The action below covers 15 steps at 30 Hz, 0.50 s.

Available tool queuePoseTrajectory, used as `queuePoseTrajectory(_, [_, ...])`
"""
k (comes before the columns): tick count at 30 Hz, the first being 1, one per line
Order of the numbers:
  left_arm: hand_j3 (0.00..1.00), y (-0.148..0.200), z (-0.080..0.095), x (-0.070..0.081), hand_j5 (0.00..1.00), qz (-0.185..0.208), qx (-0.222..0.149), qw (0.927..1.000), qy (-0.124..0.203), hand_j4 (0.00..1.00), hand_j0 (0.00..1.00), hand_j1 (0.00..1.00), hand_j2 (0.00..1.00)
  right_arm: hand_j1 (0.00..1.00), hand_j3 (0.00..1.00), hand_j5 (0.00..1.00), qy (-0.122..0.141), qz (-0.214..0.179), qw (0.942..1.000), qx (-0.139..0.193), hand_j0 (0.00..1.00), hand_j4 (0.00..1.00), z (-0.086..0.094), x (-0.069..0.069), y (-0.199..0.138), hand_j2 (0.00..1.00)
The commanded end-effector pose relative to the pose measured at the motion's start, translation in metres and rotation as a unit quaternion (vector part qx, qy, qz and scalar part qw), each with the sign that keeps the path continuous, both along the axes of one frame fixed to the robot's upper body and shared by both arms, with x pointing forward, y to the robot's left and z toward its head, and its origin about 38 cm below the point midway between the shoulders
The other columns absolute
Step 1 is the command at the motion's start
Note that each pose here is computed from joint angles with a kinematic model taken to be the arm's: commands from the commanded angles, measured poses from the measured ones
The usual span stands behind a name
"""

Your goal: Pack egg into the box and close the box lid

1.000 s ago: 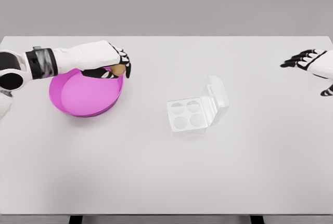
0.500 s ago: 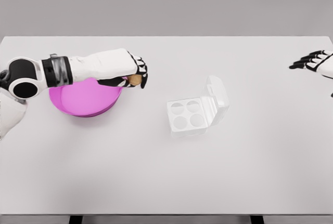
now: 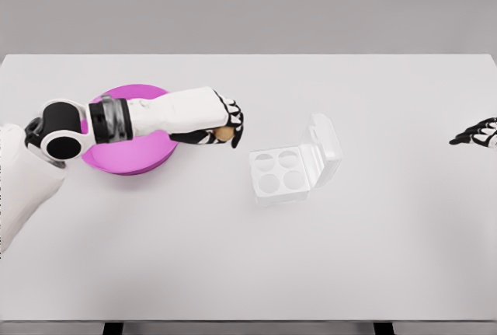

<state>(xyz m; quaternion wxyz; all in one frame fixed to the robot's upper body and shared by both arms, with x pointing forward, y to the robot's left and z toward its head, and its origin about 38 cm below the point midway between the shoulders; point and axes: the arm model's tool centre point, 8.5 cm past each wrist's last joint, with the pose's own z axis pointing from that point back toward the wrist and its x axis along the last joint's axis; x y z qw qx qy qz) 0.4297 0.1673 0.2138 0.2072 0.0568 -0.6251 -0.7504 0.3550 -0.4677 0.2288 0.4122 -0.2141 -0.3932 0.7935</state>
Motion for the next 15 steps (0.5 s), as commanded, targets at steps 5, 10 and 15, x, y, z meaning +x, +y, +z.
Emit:
queuePoseTrajectory(5, [0.35, -0.014, -0.007, -0.006, 0.35, -0.012, -0.009, 0.9999, 0.008, 0.35, 0.35, 0.35, 0.35, 1.00, 1.00, 1.00, -0.015, -0.009, 0.9997, 0.015, 1.00, 1.00, 0.011, 0.002, -0.003, 1.00])
queuePoseTrajectory(10, [0.35, -0.024, -0.018, -0.010, 0.35, -0.015, -0.005, 0.9998, 0.011, 0.35, 0.35, 0.35, 0.35, 1.00, 1.00, 1.00, -0.038, -0.006, 0.9992, 0.014, 1.00, 1.00, 0.029, 0.005, -0.003, 1.00])
queuePoseTrajectory(15, [0.35, -0.034, -0.025, -0.014, 0.35, -0.025, 0.003, 0.9996, 0.013, 0.35, 0.35, 0.35, 0.35, 1.00, 1.00, 1.00, -0.038, 0.007, 0.9992, 0.015, 1.00, 1.00, 0.026, 0.004, 0.006, 1.00])
